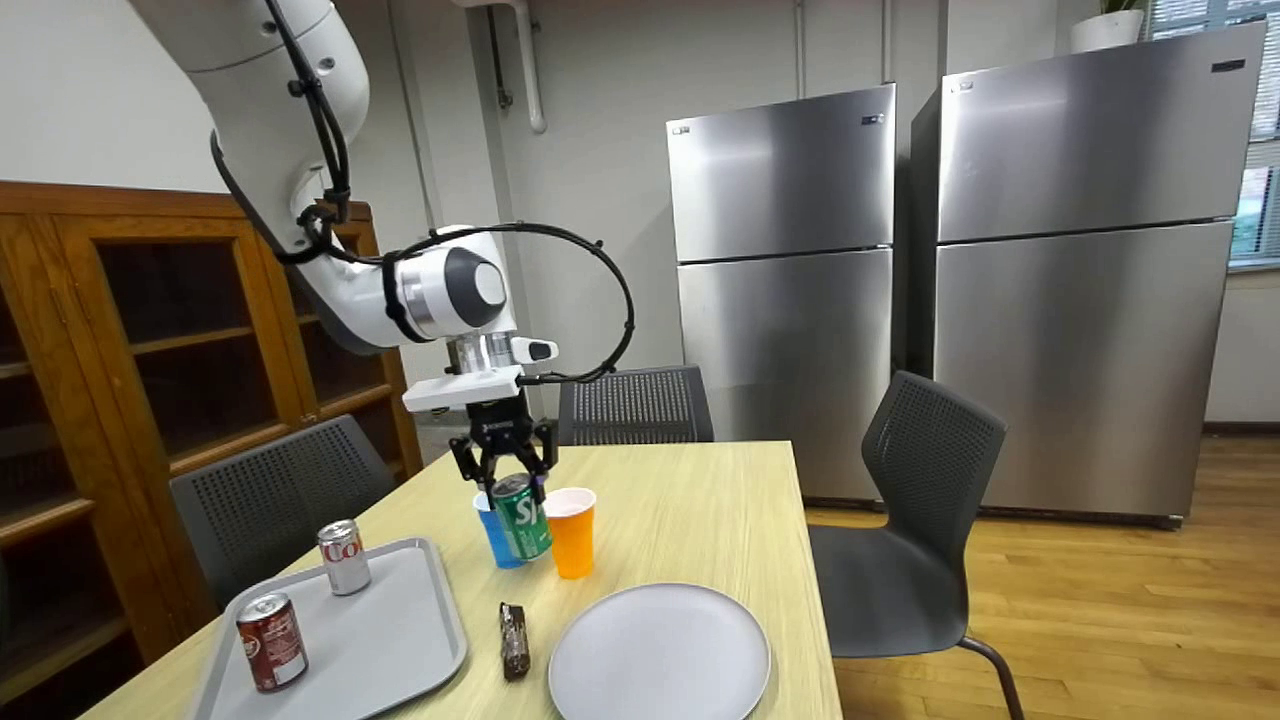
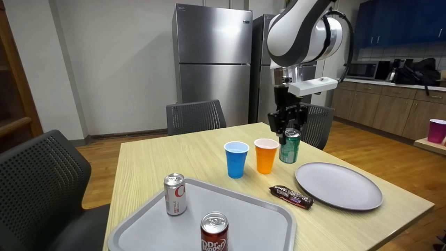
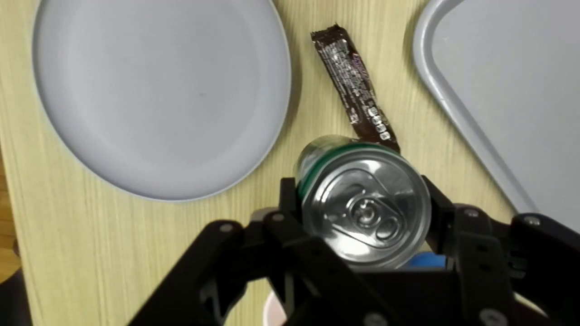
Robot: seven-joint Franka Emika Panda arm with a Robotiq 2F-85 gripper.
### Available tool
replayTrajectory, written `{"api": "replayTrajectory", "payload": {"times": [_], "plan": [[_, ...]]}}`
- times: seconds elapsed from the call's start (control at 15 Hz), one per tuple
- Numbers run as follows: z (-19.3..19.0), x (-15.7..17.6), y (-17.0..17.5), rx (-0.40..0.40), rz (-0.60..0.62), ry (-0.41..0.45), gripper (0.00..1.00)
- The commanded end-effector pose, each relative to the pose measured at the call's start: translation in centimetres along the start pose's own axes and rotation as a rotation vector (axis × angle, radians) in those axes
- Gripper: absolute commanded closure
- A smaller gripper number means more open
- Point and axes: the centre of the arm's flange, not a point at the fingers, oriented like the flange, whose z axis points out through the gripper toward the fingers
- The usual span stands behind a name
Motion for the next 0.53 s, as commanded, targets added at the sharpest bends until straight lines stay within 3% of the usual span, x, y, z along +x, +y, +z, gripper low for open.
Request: {"api": "replayTrajectory", "payload": {"times": [0.0, 0.47], "plan": [[-0.6, -1.8, 4.6, 0.015, 0.077, -0.017, 0.62], [1.5, -3.1, 12.4, 0.022, 0.258, -0.068, 0.62]]}}
